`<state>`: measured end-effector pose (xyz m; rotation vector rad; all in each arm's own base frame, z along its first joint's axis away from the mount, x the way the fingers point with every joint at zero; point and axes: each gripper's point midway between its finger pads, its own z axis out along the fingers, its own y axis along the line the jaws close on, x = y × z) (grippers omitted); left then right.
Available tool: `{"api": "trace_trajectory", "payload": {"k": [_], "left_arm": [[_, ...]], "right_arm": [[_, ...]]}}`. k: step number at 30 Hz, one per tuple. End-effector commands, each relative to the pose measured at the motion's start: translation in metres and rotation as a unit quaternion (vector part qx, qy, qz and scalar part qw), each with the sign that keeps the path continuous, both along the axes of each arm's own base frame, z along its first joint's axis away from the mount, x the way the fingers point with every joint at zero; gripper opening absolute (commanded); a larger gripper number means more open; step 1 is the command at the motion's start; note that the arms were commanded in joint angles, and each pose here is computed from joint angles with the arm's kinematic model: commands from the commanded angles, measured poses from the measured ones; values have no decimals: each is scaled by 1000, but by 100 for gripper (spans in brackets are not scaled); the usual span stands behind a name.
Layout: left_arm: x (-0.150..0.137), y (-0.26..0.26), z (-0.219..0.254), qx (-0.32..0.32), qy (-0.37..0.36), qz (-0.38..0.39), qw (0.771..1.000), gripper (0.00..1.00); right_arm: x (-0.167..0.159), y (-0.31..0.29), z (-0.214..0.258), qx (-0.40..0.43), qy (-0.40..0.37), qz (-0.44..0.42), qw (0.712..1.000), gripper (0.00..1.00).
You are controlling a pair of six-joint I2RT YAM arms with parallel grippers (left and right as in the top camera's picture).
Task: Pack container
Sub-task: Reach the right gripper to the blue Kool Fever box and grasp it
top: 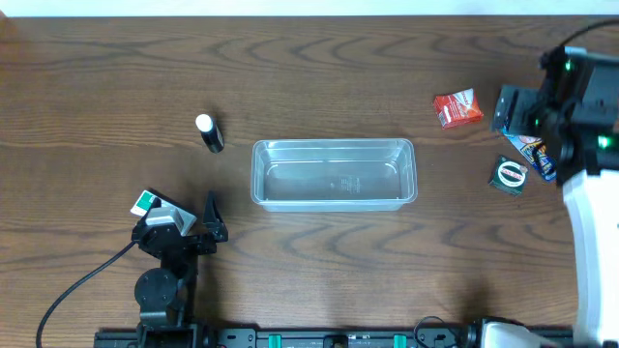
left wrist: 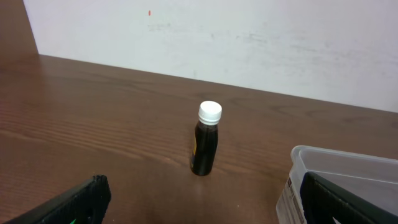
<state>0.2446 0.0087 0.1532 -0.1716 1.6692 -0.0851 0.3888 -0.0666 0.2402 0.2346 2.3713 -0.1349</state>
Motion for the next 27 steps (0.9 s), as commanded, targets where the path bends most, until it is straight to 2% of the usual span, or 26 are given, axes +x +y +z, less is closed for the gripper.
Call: {"api": "trace_trajectory", "payload": {"k": [1, 10, 21, 27], "left_arm": [[-1, 3, -17, 9, 26, 7, 1000, 98], [-1, 3, -17, 9, 26, 7, 1000, 98], [-1, 3, -17, 9, 26, 7, 1000, 98], [-1, 3, -17, 9, 26, 7, 1000, 98]], "right_arm": [[11, -19, -2, -10, -1, -6, 1000, 99], [16, -83, -34, -33, 30, -47, 998, 99], [29, -94, -96, -57, 104, 29, 993, 99], [31, -96, -131, -59, 145, 55, 986, 94]]}}
